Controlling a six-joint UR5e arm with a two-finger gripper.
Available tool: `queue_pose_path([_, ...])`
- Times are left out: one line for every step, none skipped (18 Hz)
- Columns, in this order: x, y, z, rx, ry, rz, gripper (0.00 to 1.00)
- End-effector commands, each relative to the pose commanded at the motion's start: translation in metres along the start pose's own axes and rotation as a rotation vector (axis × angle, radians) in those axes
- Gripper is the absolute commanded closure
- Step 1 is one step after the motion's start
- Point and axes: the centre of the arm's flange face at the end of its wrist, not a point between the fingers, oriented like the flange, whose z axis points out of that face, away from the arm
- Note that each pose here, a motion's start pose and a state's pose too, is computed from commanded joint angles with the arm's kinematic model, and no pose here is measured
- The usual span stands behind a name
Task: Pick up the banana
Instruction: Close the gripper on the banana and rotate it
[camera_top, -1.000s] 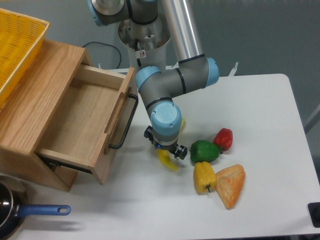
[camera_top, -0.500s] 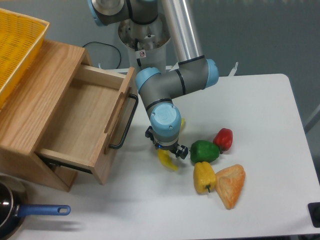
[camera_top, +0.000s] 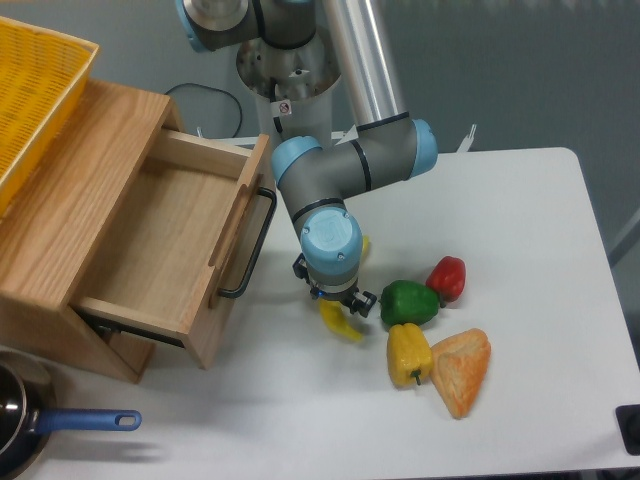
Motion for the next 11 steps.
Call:
queue_pose_path([-0.0001,0.0001,0.0000,-0.001,-0.001,0.000,0.31])
queue_pose_path([-0.0001,0.0001,0.0000,-0.001,-0.001,0.000,0.38])
queue_pose_path([0.0000,0.0002,0.0001,-0.002,0.000,0.000,0.41])
queue_pose_path([0.0000,0.0002,0.0001,-0.002,0.000,0.000,0.45])
queue_pose_path([-0.0007,0.0008,0.0002,-0.002,0.000,-0.001,0.50])
queue_pose_path([-0.0007,0.0008,0.0002,-0.002,0.000,-0.001,0.53])
queue_pose_path([-0.0011,0.0006,-0.0005,-0.001,-0.001,-0.002,0.56])
queue_pose_path([-0.0011,0.0006,-0.0005,-0.001,-0.001,-0.002,0.56])
queue_pose_path([-0.0021,0.0009,-0.0011,0.000,-0.002,-0.002,0.58])
queue_pose_path([-0.0028,0.0008,-0.0042,0.004,-0.007,-0.002,0.60])
queue_pose_path([-0.0029,0.0008,-0.0057,0.004,-0.008,-0.002,0.60])
